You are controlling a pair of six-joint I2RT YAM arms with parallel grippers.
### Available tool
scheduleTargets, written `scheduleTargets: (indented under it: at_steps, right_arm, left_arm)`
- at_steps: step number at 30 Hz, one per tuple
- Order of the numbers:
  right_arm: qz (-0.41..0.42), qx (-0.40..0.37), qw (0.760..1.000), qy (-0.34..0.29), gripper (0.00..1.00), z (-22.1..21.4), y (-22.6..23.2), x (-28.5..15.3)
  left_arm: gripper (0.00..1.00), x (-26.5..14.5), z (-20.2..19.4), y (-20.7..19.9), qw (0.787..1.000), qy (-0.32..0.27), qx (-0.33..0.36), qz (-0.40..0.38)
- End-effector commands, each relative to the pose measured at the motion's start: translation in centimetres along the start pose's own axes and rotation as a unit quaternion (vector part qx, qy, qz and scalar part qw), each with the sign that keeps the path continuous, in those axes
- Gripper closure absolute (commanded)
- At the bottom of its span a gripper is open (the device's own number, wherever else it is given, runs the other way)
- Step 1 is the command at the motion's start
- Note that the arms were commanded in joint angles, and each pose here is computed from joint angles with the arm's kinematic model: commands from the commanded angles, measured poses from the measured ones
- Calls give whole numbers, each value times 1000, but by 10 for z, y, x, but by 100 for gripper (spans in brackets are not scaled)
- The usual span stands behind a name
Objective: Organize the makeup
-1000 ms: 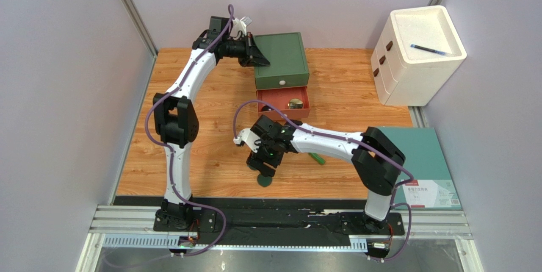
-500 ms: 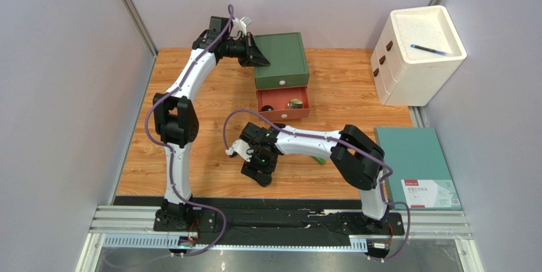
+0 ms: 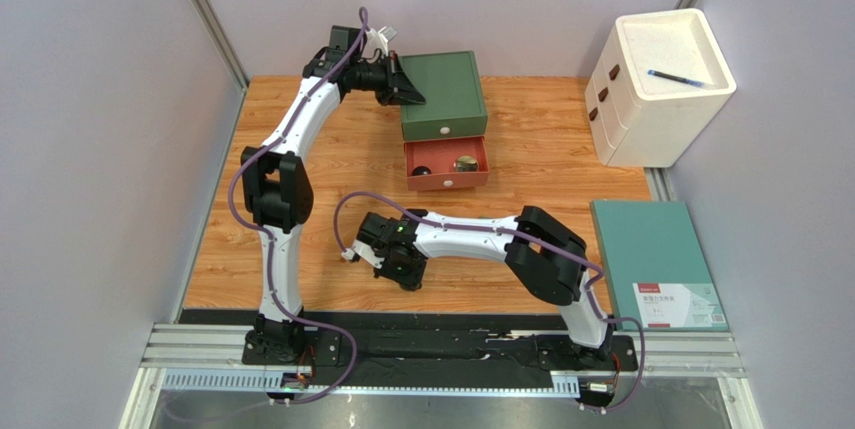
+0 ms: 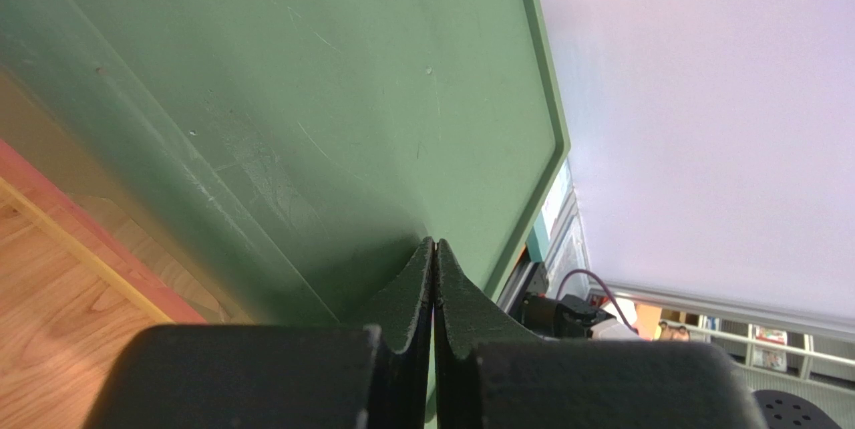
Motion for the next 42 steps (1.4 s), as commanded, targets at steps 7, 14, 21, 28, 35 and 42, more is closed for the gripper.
scheduleTargets:
  at_steps: [7,14,21,28,35,42]
  right_arm:
    - [-208,69,968,-122,100,26,-85,-97]
    - [-334,113,919,-176,100,54,-145,-168]
    - [-370,160,898,-178,100,56,-196,-183]
    - [-342,174,910,-159,54,45,-210,-179]
    - [-314,176,916,-176,31,42,-199,-185]
    - [-212,103,950,-204,31,48,-143,-169]
  left_arm:
    - [100,17,-29,73,992,46,-67,101]
    - [100,16,-25,71,992,42,-60,100]
    - [100,15,-21,70,992,39,-58,102]
    - [100,14,-25,72,991,44,-57,108]
    - [100,13,-22,71,992,41,-57,107]
    - [100,12,-22,70,992,41,-57,107]
Point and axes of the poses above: each gripper's point midway between its finger pads, its own x axis out along the fingers, its own y axis along the line the jaws close on, z = x × y, the point moved 5 cm from there along -x, back along the fingers, and after that the axes turned 3 degrees about -x, right-handed, at the moved point
